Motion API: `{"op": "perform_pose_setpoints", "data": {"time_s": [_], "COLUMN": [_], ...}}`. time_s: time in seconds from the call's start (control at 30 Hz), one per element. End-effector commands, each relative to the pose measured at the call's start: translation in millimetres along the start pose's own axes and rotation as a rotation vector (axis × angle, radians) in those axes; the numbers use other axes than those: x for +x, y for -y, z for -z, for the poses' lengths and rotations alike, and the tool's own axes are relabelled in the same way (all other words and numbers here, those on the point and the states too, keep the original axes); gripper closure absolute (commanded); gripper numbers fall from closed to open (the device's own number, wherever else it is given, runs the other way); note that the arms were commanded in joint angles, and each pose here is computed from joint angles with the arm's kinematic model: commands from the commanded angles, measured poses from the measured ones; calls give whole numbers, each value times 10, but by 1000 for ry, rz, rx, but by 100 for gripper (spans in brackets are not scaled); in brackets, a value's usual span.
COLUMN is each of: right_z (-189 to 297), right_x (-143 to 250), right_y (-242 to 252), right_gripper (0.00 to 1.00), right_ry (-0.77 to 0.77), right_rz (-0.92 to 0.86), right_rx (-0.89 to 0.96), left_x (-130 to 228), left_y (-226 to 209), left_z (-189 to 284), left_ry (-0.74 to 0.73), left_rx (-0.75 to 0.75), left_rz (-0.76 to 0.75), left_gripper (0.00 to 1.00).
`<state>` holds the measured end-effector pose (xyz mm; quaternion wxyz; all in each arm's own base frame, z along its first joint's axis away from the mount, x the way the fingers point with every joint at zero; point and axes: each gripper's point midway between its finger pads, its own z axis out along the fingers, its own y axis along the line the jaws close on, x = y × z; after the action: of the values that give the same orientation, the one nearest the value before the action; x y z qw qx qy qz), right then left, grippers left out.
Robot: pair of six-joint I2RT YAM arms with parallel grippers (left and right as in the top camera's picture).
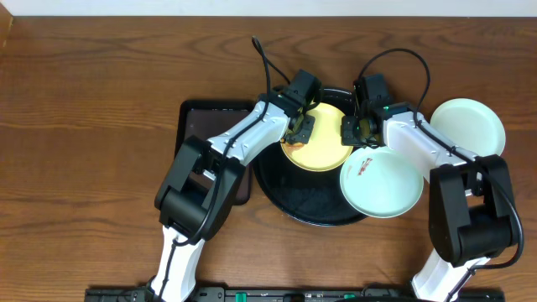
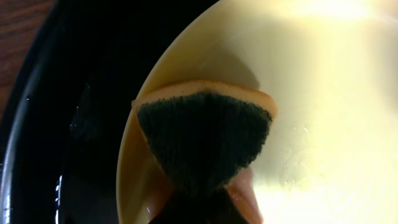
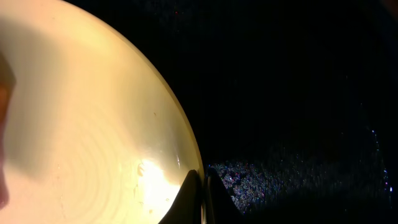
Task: Clean dirty plates on tray and stack at the side
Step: 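Scrub the yellow plate stain with the sponge in the left gripper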
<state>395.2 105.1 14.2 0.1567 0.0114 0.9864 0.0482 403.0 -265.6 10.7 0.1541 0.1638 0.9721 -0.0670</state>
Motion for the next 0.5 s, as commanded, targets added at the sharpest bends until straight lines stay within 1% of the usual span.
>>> {"op": "perform_pose_setpoints", "data": {"time_s": [0.0,0.13,0.47], "right_z": [7,7,7], "right_x": [-6,-4,-5], "right_y": [32,31,31], "right_gripper": [99,99,99], "right_ry": [-1,-1,-1], "right_rz": [3,3,3], "right_rx": [7,7,7], "left_x": [322,426,711], "left_y": [-120,-95,209], "left_z": [-225,-273,-431], "left_ry": [-86,-109,-224], "left_rx": [-38,-15,176], "left_rz": [-6,-2,20], "left_gripper": [93,92,92]}}
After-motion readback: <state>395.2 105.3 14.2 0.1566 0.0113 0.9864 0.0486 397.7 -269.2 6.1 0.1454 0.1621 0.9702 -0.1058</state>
